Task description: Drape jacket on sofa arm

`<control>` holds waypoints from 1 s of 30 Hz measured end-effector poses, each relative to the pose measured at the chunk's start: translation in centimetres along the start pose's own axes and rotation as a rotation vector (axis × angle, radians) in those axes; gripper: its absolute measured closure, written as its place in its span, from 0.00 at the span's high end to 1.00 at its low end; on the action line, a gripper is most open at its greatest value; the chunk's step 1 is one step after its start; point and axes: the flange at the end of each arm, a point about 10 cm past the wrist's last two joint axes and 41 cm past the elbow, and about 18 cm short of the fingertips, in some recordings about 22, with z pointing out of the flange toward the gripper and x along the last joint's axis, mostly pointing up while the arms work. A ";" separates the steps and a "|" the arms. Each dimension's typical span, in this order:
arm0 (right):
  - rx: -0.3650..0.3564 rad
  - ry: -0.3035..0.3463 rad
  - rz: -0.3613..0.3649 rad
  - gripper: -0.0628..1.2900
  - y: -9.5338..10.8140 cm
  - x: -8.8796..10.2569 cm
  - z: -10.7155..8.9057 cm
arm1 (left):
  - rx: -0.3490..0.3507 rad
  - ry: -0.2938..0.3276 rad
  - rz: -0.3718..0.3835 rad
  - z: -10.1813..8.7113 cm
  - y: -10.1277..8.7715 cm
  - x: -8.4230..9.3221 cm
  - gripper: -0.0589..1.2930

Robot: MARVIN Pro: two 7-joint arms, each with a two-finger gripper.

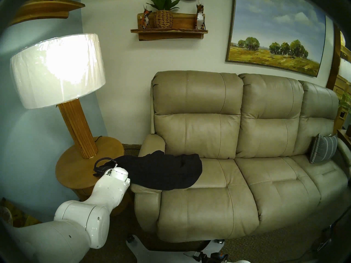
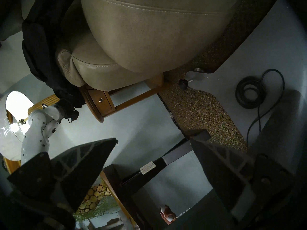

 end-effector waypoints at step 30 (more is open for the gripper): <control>0.002 -0.029 -0.062 0.95 -0.3 -0.2 0.6 | -0.035 0.053 0.021 -3.9 -6.2 2.1 0.79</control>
